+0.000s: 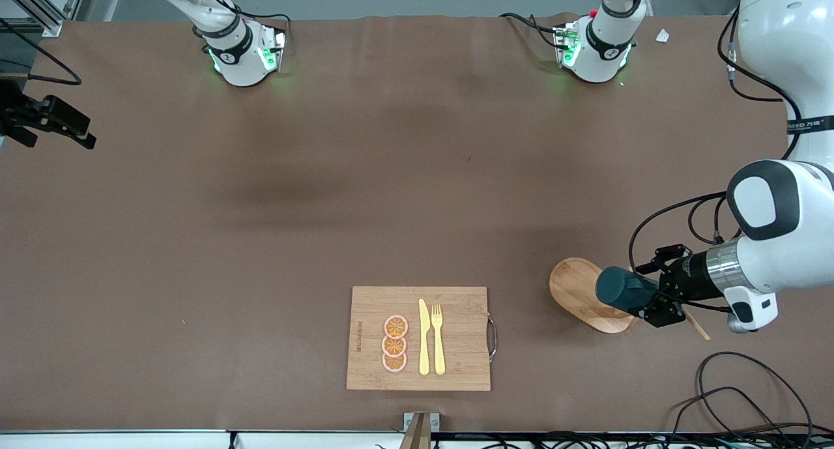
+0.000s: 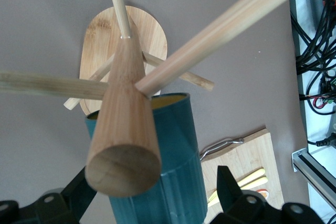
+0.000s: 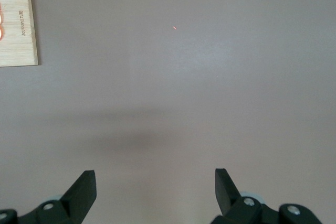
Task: Transfer cup from left to right arm and place
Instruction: 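Close the left gripper on the teal mug body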
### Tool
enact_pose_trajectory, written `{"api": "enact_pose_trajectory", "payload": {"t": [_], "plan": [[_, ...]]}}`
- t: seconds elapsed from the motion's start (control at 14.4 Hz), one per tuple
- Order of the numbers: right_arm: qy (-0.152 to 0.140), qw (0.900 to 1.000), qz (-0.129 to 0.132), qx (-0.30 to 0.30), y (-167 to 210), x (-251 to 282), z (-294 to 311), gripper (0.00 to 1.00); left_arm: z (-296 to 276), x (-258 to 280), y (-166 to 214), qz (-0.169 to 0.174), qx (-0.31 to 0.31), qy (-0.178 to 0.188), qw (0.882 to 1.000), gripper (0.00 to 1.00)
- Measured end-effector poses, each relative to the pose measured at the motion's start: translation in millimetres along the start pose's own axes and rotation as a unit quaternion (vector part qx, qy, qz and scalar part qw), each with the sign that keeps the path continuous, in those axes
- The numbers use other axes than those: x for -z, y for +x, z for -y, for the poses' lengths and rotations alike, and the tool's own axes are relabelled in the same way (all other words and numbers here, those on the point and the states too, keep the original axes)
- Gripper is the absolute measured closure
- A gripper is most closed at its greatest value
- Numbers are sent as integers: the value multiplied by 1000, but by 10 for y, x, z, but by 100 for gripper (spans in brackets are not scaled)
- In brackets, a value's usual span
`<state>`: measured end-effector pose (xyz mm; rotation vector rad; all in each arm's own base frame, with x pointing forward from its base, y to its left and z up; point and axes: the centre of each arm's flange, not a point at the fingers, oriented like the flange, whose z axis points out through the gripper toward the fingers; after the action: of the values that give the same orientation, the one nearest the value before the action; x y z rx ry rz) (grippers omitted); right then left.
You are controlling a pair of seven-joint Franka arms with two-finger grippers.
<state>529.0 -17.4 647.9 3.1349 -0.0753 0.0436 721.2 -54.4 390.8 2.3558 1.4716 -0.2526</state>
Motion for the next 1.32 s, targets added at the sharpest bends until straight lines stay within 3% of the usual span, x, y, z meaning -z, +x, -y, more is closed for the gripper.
{"api": "enact_pose_trajectory", "payload": {"t": [0.9,1.18,1.32], "plan": [[0,1000,0,0,0,0,2,0,-16,-158,60,17,17,-12,1000,0],[1,1000,0,0,0,0,5,0,-27,-147,51,21,21,-16,999,13],[1,1000,0,0,0,0,6,0,-30,-142,51,21,21,-17,999,13]]}}
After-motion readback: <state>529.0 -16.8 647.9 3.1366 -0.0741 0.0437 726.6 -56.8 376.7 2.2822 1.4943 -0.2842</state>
